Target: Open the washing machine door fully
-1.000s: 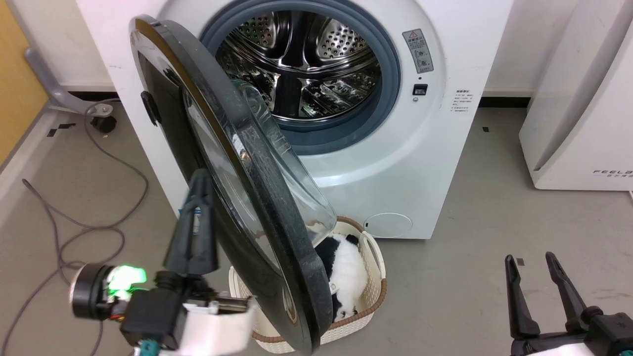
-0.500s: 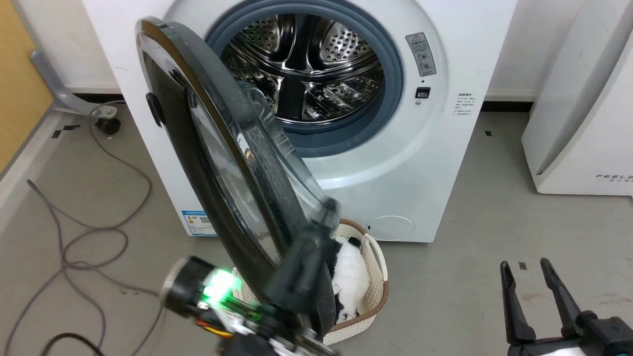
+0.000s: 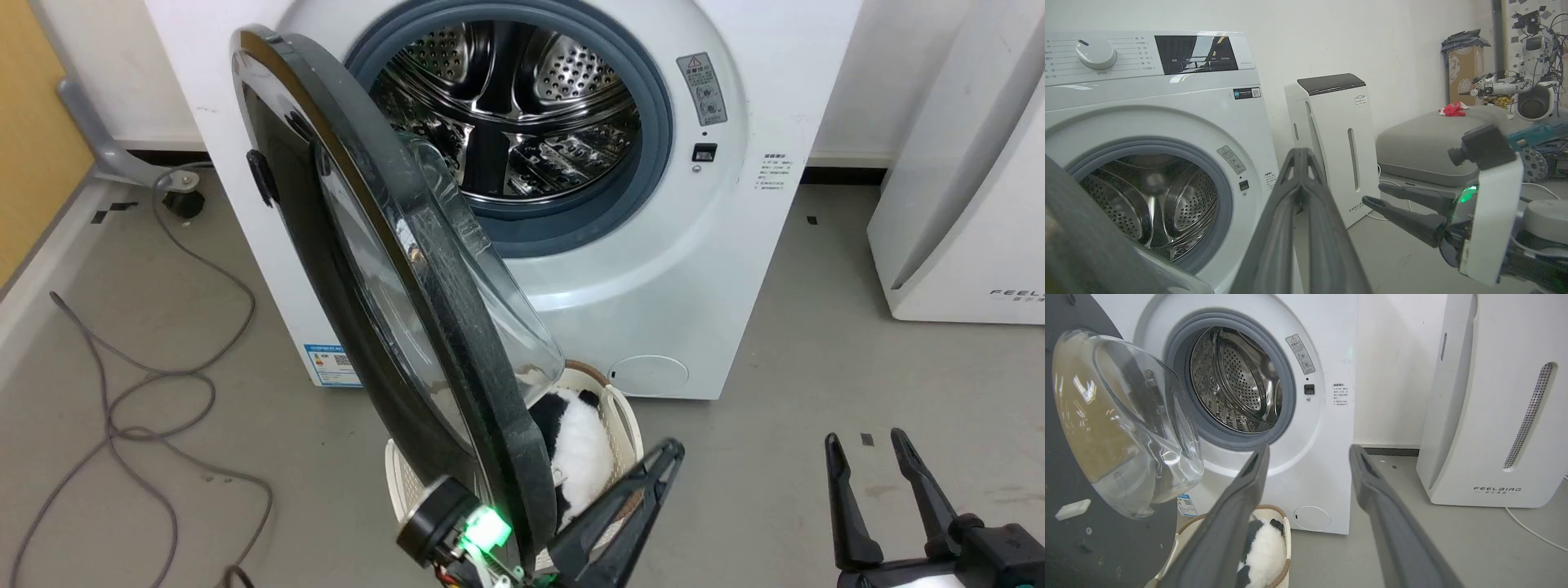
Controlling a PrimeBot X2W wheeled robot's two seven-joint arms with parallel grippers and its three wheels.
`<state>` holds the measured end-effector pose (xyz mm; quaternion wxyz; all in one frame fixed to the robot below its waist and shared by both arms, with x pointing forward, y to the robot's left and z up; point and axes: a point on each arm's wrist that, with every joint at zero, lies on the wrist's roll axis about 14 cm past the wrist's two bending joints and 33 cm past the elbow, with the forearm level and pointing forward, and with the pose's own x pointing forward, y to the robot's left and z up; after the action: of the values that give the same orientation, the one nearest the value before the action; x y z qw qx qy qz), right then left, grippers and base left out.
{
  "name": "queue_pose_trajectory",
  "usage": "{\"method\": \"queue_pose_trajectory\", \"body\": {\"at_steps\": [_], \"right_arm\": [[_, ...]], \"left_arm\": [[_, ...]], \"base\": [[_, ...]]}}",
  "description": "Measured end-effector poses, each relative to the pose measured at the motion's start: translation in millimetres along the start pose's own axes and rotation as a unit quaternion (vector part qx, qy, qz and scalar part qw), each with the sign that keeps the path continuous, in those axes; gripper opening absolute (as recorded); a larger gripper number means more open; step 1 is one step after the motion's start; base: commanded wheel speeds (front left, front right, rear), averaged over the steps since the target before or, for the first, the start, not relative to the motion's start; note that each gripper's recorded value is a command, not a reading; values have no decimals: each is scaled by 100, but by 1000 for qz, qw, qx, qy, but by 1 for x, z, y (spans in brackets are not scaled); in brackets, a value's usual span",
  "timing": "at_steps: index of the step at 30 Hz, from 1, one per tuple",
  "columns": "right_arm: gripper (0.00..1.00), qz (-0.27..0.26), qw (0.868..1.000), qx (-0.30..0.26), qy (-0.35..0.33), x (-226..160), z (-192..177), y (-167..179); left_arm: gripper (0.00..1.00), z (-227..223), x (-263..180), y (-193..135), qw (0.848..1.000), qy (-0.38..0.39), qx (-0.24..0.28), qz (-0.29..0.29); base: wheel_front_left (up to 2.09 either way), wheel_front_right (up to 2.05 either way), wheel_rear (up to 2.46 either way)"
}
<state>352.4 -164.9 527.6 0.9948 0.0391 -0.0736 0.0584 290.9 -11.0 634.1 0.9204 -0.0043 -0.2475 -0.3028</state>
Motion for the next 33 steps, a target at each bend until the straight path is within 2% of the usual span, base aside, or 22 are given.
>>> {"method": "queue_pose_trajectory", "body": {"at_steps": [10,18,33], "right_arm": [[100,-13,1000,-1,11,-3,-7,-8],[100,-20,1000,-2,21,-3,-13,-13],[100,5,999,2,32,5,-22,2]], "left_arm": [[0,-48,-8,-9,997,72,-28,-9],[0,-81,-19,11,991,125,-28,29],[0,-90,-35,41,986,149,-12,80]], "base": [[0,0,0],[0,0,0],[0,0,0]]}}
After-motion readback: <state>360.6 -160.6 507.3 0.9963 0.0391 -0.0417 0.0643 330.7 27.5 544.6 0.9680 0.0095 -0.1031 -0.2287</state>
